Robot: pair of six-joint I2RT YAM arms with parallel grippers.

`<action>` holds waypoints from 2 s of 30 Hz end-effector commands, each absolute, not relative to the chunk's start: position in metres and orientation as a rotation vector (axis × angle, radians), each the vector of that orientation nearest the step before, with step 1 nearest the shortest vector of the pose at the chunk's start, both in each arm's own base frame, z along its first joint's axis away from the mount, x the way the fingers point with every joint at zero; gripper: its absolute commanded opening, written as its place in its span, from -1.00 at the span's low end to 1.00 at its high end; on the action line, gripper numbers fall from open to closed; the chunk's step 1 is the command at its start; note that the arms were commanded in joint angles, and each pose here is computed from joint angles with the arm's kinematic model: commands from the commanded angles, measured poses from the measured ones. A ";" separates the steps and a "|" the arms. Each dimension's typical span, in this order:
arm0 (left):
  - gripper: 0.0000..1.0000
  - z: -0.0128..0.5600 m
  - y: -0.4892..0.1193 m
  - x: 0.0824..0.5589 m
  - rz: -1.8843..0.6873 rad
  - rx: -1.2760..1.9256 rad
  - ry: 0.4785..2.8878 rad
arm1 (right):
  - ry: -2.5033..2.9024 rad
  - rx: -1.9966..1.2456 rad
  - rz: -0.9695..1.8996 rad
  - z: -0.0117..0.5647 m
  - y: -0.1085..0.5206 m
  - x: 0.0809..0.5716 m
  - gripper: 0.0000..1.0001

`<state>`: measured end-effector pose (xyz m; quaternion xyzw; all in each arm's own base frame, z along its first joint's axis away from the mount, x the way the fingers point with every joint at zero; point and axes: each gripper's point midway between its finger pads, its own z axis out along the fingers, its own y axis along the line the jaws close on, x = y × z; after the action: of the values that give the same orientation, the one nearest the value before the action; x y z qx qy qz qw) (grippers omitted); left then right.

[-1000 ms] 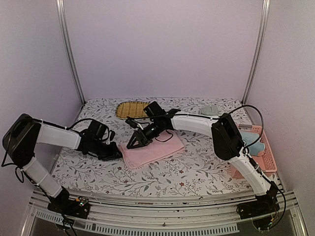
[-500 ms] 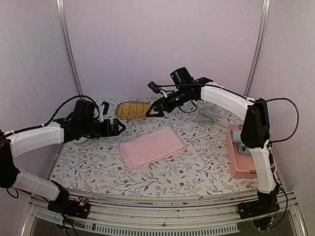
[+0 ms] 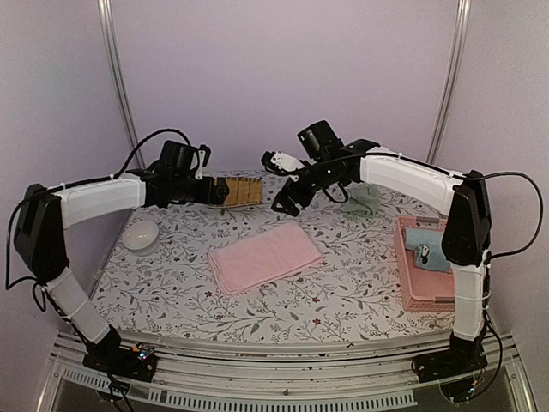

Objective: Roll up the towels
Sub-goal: Fold the towel at the center of the board, then rotate the towel at the center of the board.

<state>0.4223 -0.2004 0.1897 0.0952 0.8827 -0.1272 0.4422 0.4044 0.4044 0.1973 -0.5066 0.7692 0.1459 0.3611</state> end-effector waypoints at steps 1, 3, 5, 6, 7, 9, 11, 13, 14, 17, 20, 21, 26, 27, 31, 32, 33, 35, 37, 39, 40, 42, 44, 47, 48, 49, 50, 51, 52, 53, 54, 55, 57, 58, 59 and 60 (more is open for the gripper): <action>0.92 0.132 -0.173 0.465 -0.121 0.187 2.337 | 1.935 -1.289 0.366 0.195 0.394 0.435 0.99; 0.81 0.127 -0.181 0.466 -0.237 0.172 2.305 | 1.929 -1.312 0.510 0.183 0.397 0.438 0.76; 0.61 0.133 -0.199 0.455 -0.399 0.213 2.247 | 1.996 -1.274 0.637 0.168 0.398 0.446 0.32; 0.48 0.136 -0.207 0.447 -0.474 0.223 2.235 | 2.059 -1.251 0.702 0.156 0.401 0.447 0.10; 0.26 0.135 -0.217 0.437 -0.559 0.236 2.236 | 2.099 -1.257 0.741 0.145 0.404 0.445 -0.10; -0.33 0.133 -0.239 0.416 -0.728 0.280 2.237 | 2.158 -1.278 0.793 0.112 0.408 0.441 -0.34; -0.96 0.125 -0.258 0.397 -0.816 0.316 2.255 | 2.173 -1.280 0.837 0.096 0.411 0.437 -0.44; -1.00 0.109 -0.275 0.378 -0.884 0.365 2.307 | 2.193 -1.283 0.874 0.082 0.413 0.434 -0.47; -1.00 0.098 -0.281 0.371 -0.906 0.383 2.347 | 2.206 -1.282 0.884 0.075 0.414 0.434 -0.48; -1.00 0.069 -0.285 0.352 -0.922 0.386 2.466 | 2.246 -1.281 0.888 0.054 0.413 0.433 -0.51; -1.00 0.050 -0.275 0.338 -0.890 0.332 2.536 | 2.315 -1.260 0.831 0.031 0.404 0.435 -0.53; -1.00 0.046 -0.270 0.335 -0.867 0.318 2.556 | 2.344 -1.256 0.813 0.022 0.399 0.432 -0.53; -1.00 0.013 -0.238 0.330 -0.666 0.240 2.681 | 2.477 -1.204 0.765 -0.004 0.368 0.418 -0.55; -1.00 0.008 -0.233 0.332 -0.643 0.228 2.697 | 2.511 -1.187 0.767 -0.008 0.363 0.411 -0.55; -1.00 0.003 -0.219 0.362 -0.546 0.199 2.668 | 2.582 -1.175 0.792 0.003 0.351 0.362 -0.54; -1.00 0.003 -0.219 0.372 -0.532 0.208 2.655 | 2.588 -1.196 0.822 0.007 0.353 0.343 -0.53; -1.00 0.006 -0.221 0.385 -0.519 0.225 2.637 | 2.592 -1.233 0.865 0.008 0.356 0.321 -0.51; -1.00 0.004 -0.228 0.409 -0.486 0.273 2.622 | 2.577 -1.323 0.965 0.018 0.370 0.278 -0.47; -1.00 0.010 -0.242 0.430 -0.497 0.327 2.592 | 2.533 -1.430 1.103 0.032 0.385 0.240 -0.44; -1.00 0.033 -0.257 0.447 -0.543 0.371 2.533 | 2.480 -1.461 1.226 0.052 0.396 0.226 -0.41; -1.00 0.046 -0.264 0.451 -0.560 0.389 2.504 | 2.454 -1.456 1.258 0.063 0.399 0.226 -0.39; -1.00 0.071 -0.273 0.455 -0.584 0.417 2.447 | 2.399 -1.468 1.214 0.077 0.401 0.235 -0.31; -0.99 0.091 -0.276 0.451 -0.602 0.432 2.407 | 2.352 -1.454 1.182 0.091 0.397 0.248 -0.28; -0.99 0.119 -0.277 0.432 -0.647 0.433 2.368 | 2.297 -1.427 1.187 0.111 0.391 0.261 -0.25; -0.98 0.122 -0.279 0.421 -0.672 0.450 2.362 | 2.285 -1.422 1.185 0.115 0.389 0.264 -0.25; -0.99 0.128 -0.282 0.407 -0.706 0.467 2.347 | 2.268 -1.421 1.185 0.119 0.387 0.265 -0.26; -1.00 0.133 -0.285 0.393 -0.734 0.486 2.330 | 2.259 -1.419 1.193 0.122 0.386 0.267 -0.27; -1.00 0.137 -0.287 0.377 -0.768 0.506 2.310 | 2.245 -1.419 1.207 0.126 0.385 0.267 -0.29; -1.00 0.134 -0.289 0.356 -0.811 0.535 2.303 | 2.236 -1.414 1.219 0.128 0.383 0.269 -0.31; -1.00 0.141 -0.295 0.341 -0.869 0.572 2.260 | 2.228 -1.409 1.226 0.130 0.383 0.271 -0.34; -1.00 0.145 -0.299 0.323 -0.917 0.617 2.231 | 2.225 -1.405 1.221 0.132 0.382 0.274 -0.36; -1.00 0.149 -0.304 0.305 -0.963 0.672 2.197 | 2.226 -1.401 1.196 0.132 0.382 0.279 -0.37; -1.00 0.149 -0.315 0.269 -1.041 0.792 2.151 | 2.216 -1.400 1.138 0.134 0.384 0.288 -0.41; -1.00 0.148 -0.320 0.253 -1.077 0.841 2.133 | 2.206 -1.402 1.124 0.136 0.385 0.292 -0.44; -1.00 0.143 -0.324 0.241 -1.105 0.876 2.130 | 2.194 -1.402 1.119 0.140 0.387 0.296 -0.46; -1.00 0.139 -0.328 0.231 -1.140 0.896 2.124 | 2.184 -1.401 1.126 0.142 0.388 0.298 -0.47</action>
<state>0.2753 -0.3041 0.1372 0.2746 0.8390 -0.3618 0.2997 0.2856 0.3797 0.1224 -0.4732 0.7777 0.3949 0.1238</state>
